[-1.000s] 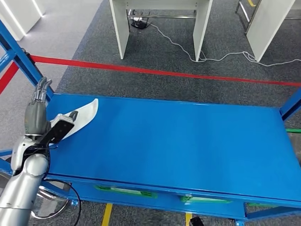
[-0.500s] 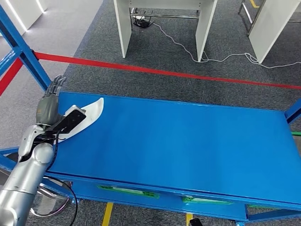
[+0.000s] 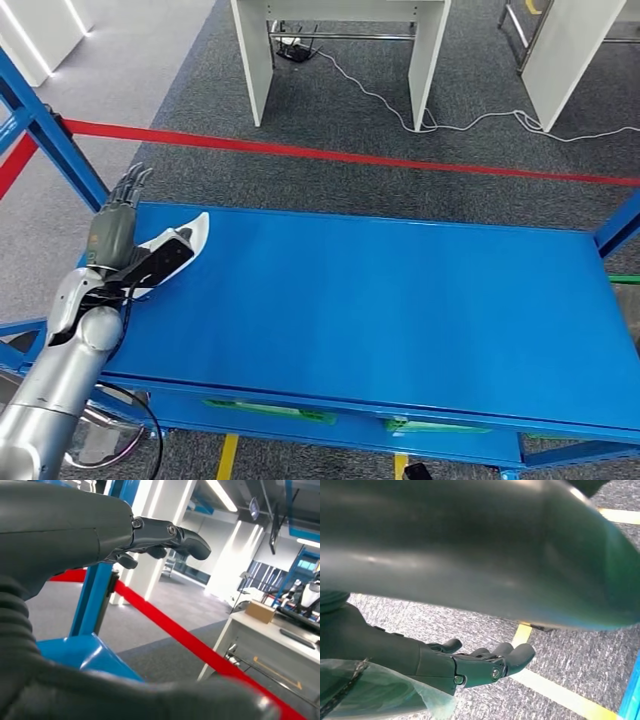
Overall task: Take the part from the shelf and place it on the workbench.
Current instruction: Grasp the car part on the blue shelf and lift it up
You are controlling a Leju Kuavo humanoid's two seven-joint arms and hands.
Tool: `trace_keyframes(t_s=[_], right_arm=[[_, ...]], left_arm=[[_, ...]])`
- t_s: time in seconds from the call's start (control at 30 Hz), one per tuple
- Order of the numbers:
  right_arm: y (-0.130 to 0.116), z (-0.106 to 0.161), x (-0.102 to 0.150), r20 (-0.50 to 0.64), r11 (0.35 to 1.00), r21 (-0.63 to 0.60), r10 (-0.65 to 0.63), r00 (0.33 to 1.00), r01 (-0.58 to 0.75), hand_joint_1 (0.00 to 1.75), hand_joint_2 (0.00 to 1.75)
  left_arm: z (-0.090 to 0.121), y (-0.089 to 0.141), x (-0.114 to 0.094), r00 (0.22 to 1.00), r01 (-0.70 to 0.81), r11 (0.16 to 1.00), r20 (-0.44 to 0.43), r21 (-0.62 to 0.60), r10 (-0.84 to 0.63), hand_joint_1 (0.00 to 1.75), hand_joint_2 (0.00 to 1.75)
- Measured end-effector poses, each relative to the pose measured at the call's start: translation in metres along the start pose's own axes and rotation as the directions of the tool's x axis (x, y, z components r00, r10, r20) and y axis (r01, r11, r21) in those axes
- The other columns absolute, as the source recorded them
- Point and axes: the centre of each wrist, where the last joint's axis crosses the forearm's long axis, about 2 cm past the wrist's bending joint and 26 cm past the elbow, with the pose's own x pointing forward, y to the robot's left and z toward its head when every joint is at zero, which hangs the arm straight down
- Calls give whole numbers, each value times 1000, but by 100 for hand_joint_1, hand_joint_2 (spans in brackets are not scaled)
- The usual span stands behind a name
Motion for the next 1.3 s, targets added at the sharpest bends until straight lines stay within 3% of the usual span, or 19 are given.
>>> trace_keyframes(t_s=[0.7, 0.83, 1.3], right_arm=[[1, -1, 6, 13, 1000, 6, 6, 1000, -6, 0, 0], [2, -1, 6, 11, 1000, 8, 6, 1000, -6, 0, 0], [4, -1, 8, 16, 1000, 12, 10, 1000, -10, 0, 0]], left_arm=[[-5, -19, 14, 999, -44, 997, -35, -66, 42, 0, 0], [-3, -24, 12, 998, -41, 995, -48, -89, 37, 0, 175], [0, -43, 13, 997, -16, 984, -75, -177, 3, 0, 175]])
